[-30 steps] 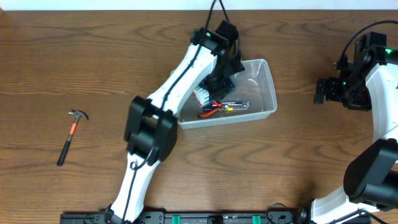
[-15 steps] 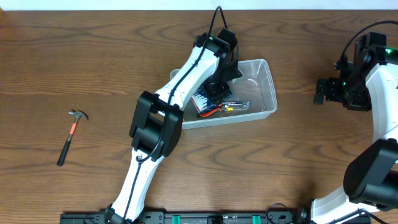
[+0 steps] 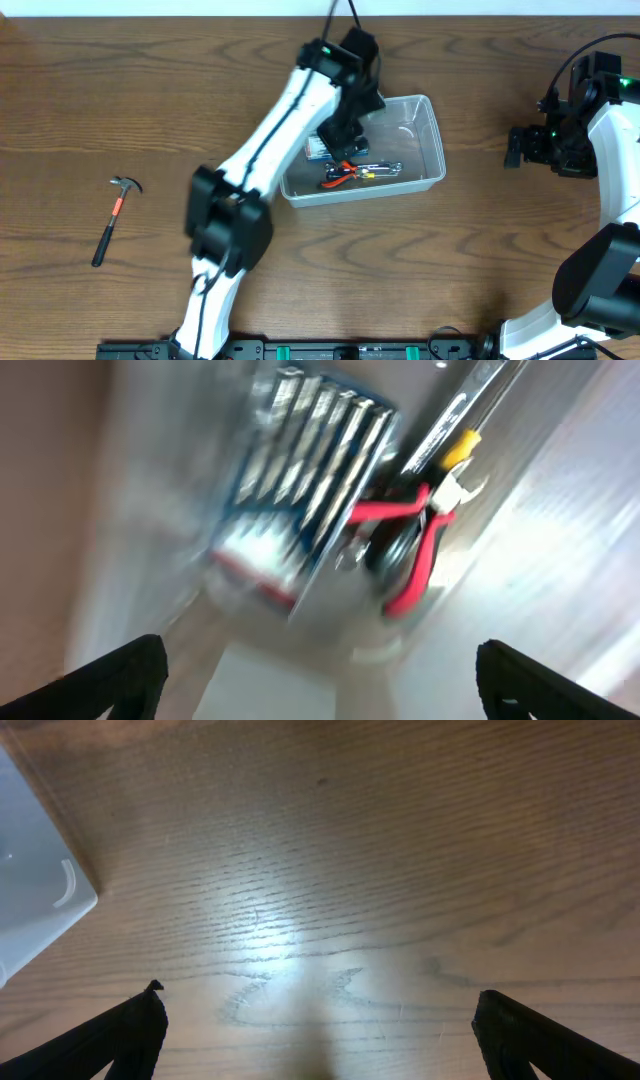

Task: Pack container
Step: 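Open the left gripper to release the case and withdraw, then move the left gripper over the orange-handled hammer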

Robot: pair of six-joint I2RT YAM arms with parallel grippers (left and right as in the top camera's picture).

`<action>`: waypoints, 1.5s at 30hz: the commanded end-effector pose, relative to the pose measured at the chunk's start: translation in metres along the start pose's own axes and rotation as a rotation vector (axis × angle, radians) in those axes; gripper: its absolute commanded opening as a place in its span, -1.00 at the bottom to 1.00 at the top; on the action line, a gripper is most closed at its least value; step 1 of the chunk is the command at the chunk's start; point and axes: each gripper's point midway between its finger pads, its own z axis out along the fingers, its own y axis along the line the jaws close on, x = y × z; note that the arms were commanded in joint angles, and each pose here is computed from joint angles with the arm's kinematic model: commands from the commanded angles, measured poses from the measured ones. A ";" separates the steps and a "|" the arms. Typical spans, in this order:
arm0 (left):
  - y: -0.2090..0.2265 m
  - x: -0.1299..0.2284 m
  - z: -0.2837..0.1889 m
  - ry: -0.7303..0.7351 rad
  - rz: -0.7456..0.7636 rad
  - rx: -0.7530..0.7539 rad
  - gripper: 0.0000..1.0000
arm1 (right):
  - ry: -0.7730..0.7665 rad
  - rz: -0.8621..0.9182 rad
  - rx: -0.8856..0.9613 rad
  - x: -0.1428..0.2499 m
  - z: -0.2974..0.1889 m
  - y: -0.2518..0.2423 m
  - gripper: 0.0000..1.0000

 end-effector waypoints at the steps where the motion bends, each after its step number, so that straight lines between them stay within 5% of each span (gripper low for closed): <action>1: 0.043 0.035 -0.064 -0.036 -0.219 -0.177 0.97 | 0.007 -0.017 -0.009 0.001 0.002 0.004 0.98; 6: 0.090 0.122 -0.132 -0.059 -0.599 -0.280 0.97 | 0.007 -0.017 -0.009 0.001 0.002 0.004 0.98; 13: 0.153 0.269 -0.178 -0.165 -1.614 -0.382 0.97 | 0.003 -0.017 -0.009 0.000 0.002 0.004 0.99; 15: 0.157 0.289 -0.174 -0.155 -1.753 -0.386 0.97 | 0.002 -0.017 -0.008 0.000 0.002 0.004 0.99; 24: 0.171 0.322 -0.092 -0.004 -1.882 -0.353 0.97 | 0.000 -0.029 -0.007 -0.001 0.002 0.004 0.99; 34: 0.144 0.357 0.023 0.060 -2.017 -0.131 0.97 | -0.001 -0.037 -0.008 -0.001 0.002 0.004 0.99; 45: 0.148 0.375 0.065 0.041 -2.004 -0.075 0.97 | 0.000 -0.044 -0.004 -0.001 0.002 0.003 0.98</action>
